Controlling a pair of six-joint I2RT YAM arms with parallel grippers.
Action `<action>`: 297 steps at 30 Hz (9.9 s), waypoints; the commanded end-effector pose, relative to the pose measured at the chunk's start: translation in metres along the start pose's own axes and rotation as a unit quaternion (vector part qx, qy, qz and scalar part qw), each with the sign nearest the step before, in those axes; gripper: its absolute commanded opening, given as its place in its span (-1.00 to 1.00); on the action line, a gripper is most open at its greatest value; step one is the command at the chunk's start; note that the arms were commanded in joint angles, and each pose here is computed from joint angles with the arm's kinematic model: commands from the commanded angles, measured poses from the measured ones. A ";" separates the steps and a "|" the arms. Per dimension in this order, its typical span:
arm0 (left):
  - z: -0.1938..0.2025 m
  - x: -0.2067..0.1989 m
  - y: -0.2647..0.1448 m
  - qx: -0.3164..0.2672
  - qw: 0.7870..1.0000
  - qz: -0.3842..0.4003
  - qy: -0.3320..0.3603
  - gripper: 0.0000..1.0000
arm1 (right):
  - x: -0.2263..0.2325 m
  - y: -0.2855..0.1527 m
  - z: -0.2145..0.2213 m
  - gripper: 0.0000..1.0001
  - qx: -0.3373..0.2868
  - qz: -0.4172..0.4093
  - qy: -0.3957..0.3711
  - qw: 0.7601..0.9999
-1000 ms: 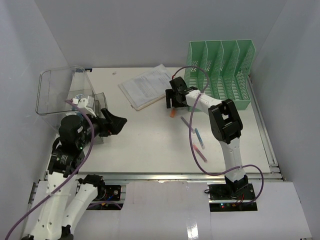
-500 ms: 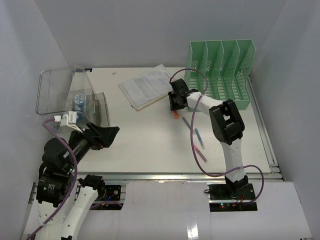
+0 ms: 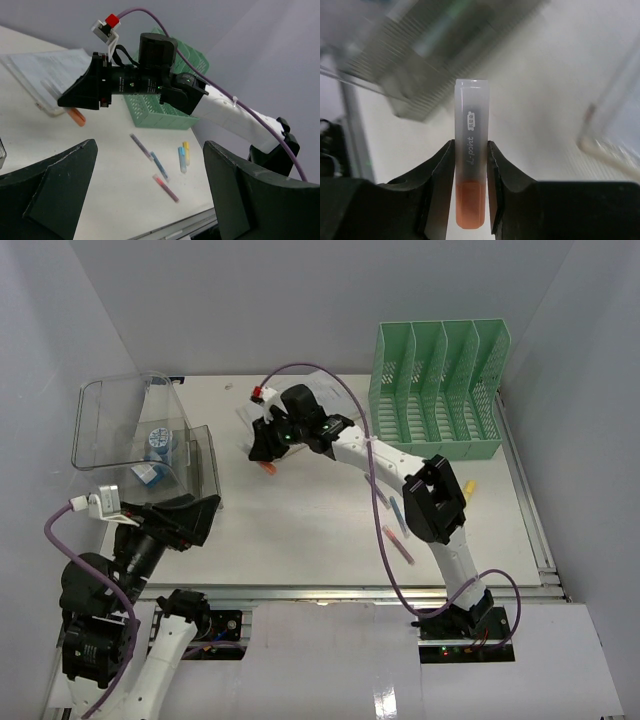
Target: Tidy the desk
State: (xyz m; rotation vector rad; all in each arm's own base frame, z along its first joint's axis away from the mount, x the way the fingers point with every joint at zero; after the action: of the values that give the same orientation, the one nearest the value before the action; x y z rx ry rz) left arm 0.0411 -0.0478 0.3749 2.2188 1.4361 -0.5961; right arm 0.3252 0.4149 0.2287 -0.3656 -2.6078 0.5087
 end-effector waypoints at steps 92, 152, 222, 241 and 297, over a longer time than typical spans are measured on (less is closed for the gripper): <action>0.072 0.027 -0.002 0.104 0.989 0.095 -0.040 0.96 | -0.111 -0.373 0.184 0.83 0.099 0.528 0.243 0.808; 0.122 0.045 0.002 0.237 0.949 0.106 -0.179 0.95 | -0.172 -0.375 0.237 -0.63 0.094 0.508 0.405 0.755; 0.207 -0.053 0.192 0.239 0.962 0.059 -0.119 -0.07 | 0.034 -0.250 0.115 -0.81 0.022 -0.075 -0.114 0.990; 0.188 -0.044 0.176 0.275 0.960 -0.005 -0.044 -0.89 | 0.023 -0.250 0.108 0.60 0.038 -0.035 -0.139 0.989; 0.059 0.165 0.245 0.431 0.769 -0.411 0.232 0.45 | -0.029 -0.328 0.187 0.89 0.037 0.197 -0.043 0.979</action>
State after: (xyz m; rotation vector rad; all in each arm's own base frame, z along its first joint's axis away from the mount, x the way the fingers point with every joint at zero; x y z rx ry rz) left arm 0.3216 -0.0452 0.2504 2.2587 3.0778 -1.2679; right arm 0.1986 0.0697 0.1959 -0.5987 -2.6758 0.6609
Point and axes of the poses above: each gripper's point midway between its finger pads, its own y axis out along the fingers, its own x axis along the line the jaws close on, z = x × y, the point moved 10 cm from there along -y, back along the fingers, and after that the axes turned 2 degrees about y, right-handed, at the moved point
